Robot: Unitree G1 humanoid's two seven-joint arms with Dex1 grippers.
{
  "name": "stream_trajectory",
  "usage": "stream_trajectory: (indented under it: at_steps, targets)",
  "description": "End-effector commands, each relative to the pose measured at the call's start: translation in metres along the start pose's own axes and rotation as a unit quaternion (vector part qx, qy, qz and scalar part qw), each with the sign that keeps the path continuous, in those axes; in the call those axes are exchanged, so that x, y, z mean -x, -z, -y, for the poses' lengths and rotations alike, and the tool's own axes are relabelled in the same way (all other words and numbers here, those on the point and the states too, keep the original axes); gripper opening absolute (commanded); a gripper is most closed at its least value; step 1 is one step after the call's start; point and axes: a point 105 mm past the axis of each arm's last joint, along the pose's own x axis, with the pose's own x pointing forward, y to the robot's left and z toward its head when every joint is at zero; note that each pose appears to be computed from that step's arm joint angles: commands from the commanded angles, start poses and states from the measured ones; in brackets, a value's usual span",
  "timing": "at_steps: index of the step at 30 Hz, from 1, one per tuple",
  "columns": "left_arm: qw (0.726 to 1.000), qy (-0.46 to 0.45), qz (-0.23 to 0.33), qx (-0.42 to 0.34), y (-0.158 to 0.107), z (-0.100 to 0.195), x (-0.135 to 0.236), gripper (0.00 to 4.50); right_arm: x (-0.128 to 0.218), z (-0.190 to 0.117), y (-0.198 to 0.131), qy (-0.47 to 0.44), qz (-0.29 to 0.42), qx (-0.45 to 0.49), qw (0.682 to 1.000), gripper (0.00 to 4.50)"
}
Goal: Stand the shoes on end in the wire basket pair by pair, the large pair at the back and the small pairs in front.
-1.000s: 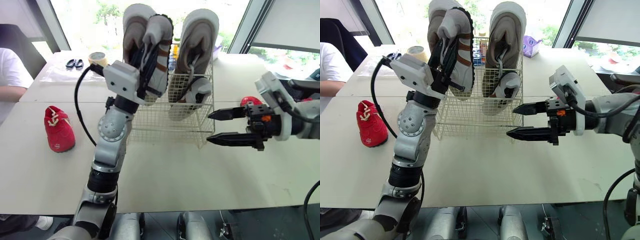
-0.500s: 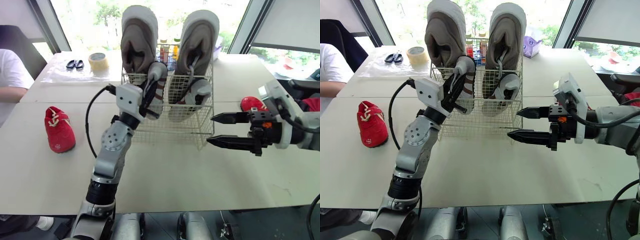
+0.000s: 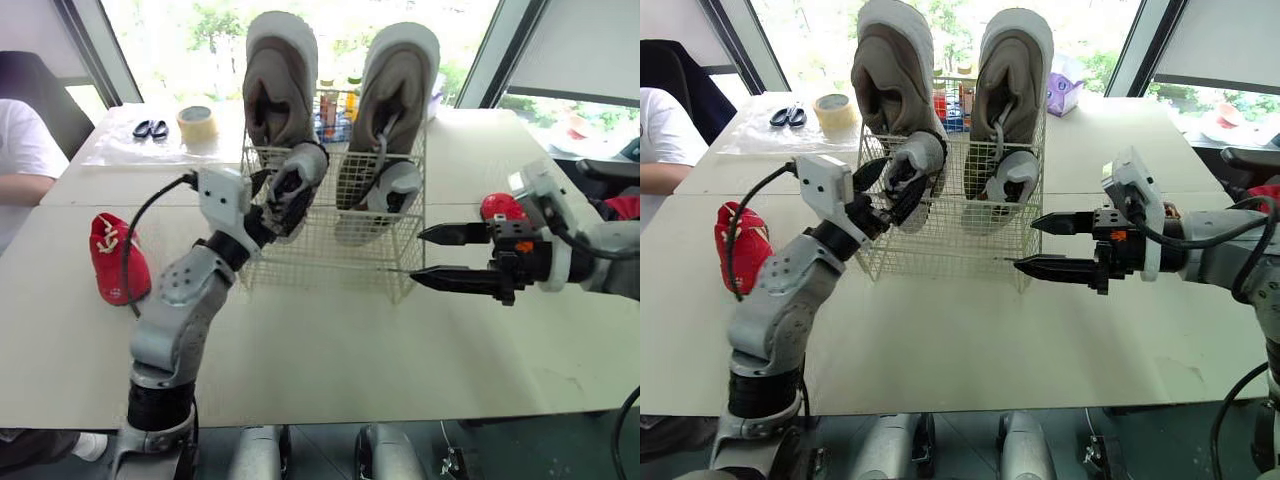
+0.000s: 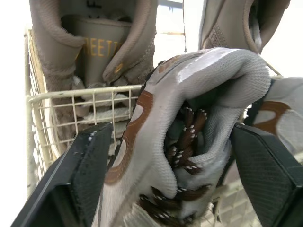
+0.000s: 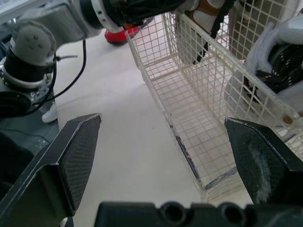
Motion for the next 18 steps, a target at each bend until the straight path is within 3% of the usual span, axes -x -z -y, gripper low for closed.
stream_trajectory:
  at_steps: [1, 8, 10, 12, 18]
  targets:
    - [0.998, 0.045, 0.015, 0.043, -0.021, 0.010, 0.011, 4.00, 0.004, 0.001, -0.008, 0.003, 0.005, 0.026, 1.000, 4.50]
    - [0.975, 0.158, -0.008, 0.157, -0.034, 0.019, 0.042, 4.00, 0.003, 0.004, -0.004, 0.003, 0.000, 0.026, 1.000, 4.50]
    - [0.969, 0.168, -0.019, 0.180, -0.039, 0.005, 0.054, 4.00, 0.006, 0.009, -0.004, 0.015, -0.001, 0.025, 1.000, 4.50]
    - [0.967, 0.161, -0.018, 0.197, -0.047, -0.009, 0.060, 4.50, 0.010, 0.015, -0.005, 0.029, 0.003, 0.025, 0.999, 4.50]
    - [0.973, 0.171, -0.090, 0.128, -0.046, -0.010, 0.068, 4.50, 0.049, 0.043, 0.018, 0.128, -0.009, -0.027, 0.991, 4.50]
